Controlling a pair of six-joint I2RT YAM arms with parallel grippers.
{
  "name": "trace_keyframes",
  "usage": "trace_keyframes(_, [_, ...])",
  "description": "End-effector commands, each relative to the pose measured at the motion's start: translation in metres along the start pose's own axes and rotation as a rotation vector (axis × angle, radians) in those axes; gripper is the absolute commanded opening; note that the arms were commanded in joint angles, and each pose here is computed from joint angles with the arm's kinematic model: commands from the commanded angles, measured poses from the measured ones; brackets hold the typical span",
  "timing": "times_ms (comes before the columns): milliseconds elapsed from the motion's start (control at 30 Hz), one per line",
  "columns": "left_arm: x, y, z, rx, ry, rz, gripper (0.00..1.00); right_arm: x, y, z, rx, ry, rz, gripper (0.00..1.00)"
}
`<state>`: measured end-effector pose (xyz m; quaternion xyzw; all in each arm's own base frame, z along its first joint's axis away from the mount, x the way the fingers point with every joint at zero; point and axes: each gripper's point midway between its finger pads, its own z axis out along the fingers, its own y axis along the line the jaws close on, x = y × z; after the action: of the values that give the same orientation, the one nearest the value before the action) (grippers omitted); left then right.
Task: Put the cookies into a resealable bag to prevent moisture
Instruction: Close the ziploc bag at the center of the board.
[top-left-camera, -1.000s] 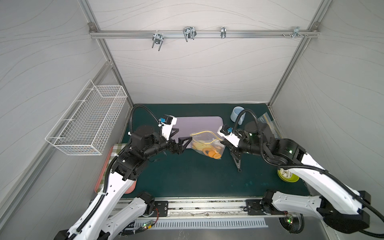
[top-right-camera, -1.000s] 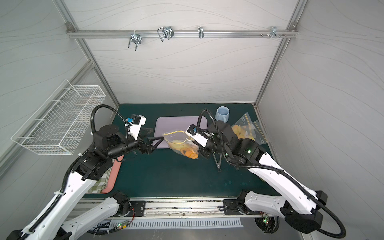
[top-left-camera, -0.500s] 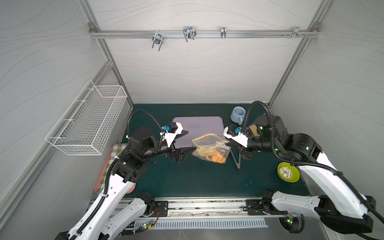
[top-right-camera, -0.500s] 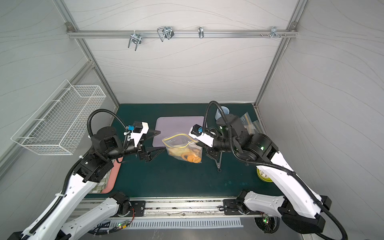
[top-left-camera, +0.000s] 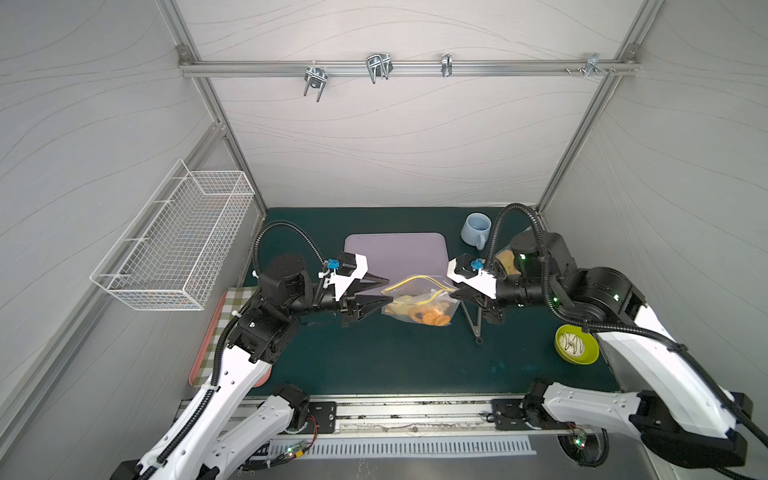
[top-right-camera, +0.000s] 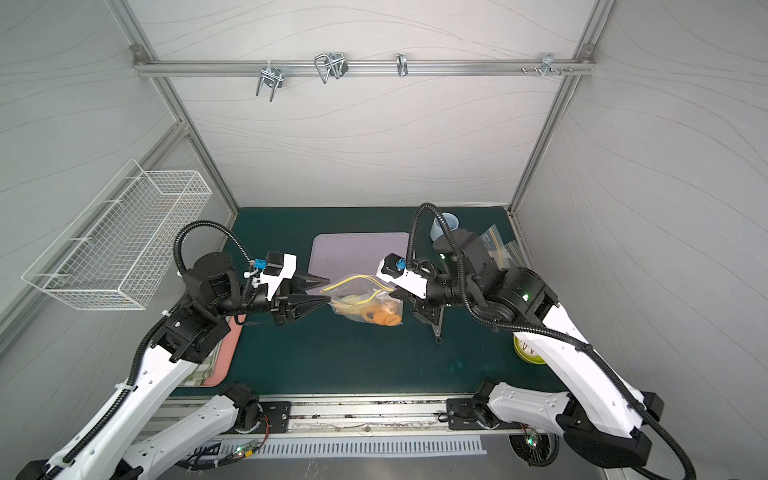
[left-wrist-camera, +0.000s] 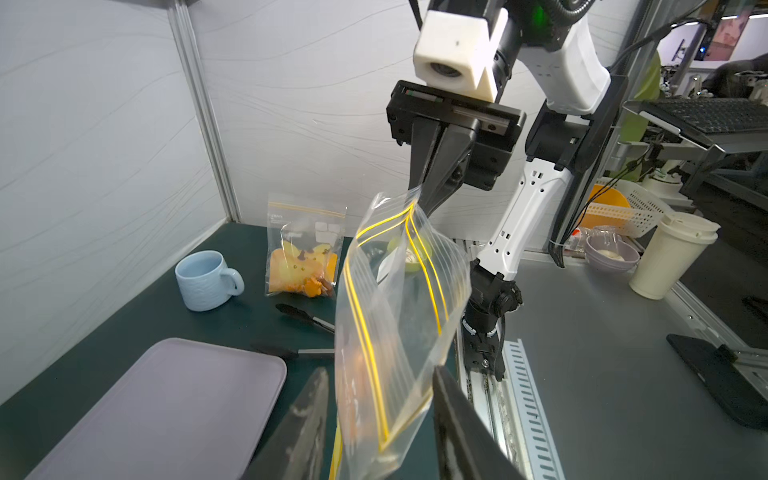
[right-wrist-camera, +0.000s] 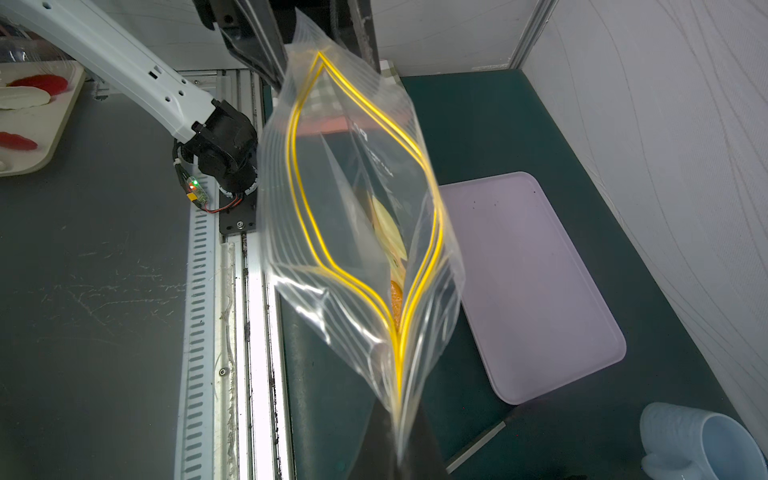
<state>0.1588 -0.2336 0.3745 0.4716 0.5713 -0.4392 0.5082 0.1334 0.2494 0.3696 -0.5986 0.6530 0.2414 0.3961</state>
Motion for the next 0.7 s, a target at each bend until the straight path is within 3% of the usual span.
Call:
trace_keyframes(0, [-0.0160, -0.0079, -0.0027, 0.037, -0.038, 0.073, 0.39, -0.0061, 0.0064, -0.0121, -0.014, -0.034, -0.030, 0.00])
trace_keyframes(233, [-0.0144, -0.0077, -0.0030, 0.033, -0.033, 0.072, 0.41, -0.0073, 0.0061, -0.0140, -0.007, -0.041, -0.025, 0.00])
trace_keyframes(667, [-0.0171, -0.0101, -0.0039, 0.041, -0.037, 0.077, 0.24, -0.0059, 0.0055, -0.0100, -0.014, -0.030, -0.019, 0.00])
